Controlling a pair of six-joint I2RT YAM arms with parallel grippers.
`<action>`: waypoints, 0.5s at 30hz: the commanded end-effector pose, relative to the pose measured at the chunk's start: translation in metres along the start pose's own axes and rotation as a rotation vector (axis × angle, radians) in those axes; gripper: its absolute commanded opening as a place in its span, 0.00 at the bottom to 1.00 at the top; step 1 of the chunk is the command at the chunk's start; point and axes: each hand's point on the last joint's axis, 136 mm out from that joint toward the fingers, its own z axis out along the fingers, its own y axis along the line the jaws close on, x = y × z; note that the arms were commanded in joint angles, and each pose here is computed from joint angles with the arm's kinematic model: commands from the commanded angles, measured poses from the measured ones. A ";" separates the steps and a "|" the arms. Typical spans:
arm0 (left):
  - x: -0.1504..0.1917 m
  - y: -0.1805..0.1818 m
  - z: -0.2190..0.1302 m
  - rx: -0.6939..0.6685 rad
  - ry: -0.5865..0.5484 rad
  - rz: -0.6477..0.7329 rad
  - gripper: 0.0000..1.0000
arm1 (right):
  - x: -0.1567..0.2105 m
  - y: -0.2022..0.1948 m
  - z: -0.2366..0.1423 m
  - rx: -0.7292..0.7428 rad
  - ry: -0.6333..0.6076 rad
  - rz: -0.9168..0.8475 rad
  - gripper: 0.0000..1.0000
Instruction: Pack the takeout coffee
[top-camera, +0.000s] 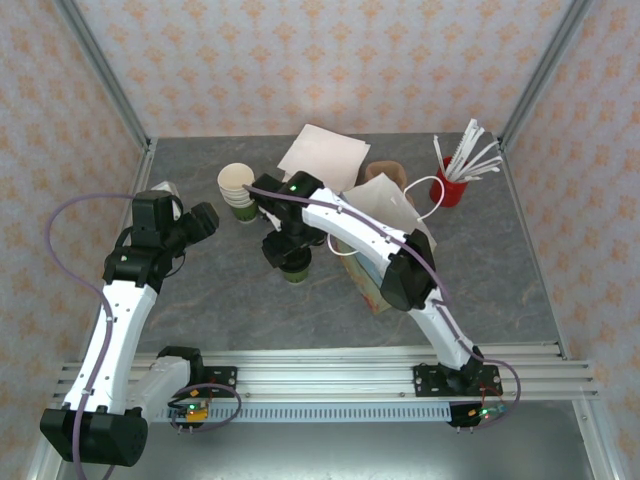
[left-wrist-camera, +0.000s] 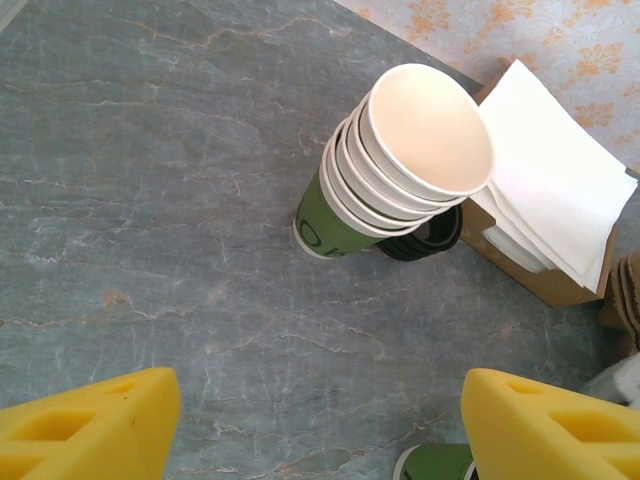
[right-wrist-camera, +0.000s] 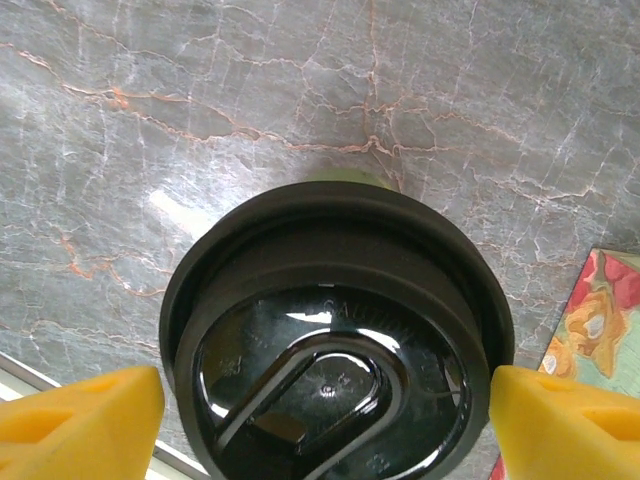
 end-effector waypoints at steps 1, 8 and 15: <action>-0.005 -0.003 -0.001 0.021 -0.027 0.005 0.75 | 0.002 -0.003 -0.003 0.010 0.016 -0.007 0.85; -0.004 -0.004 0.001 0.029 -0.027 0.005 0.75 | 0.004 -0.006 0.001 0.033 0.035 -0.014 0.81; -0.004 -0.004 0.002 0.030 -0.027 0.008 0.75 | 0.009 -0.007 -0.004 0.032 0.047 -0.024 0.72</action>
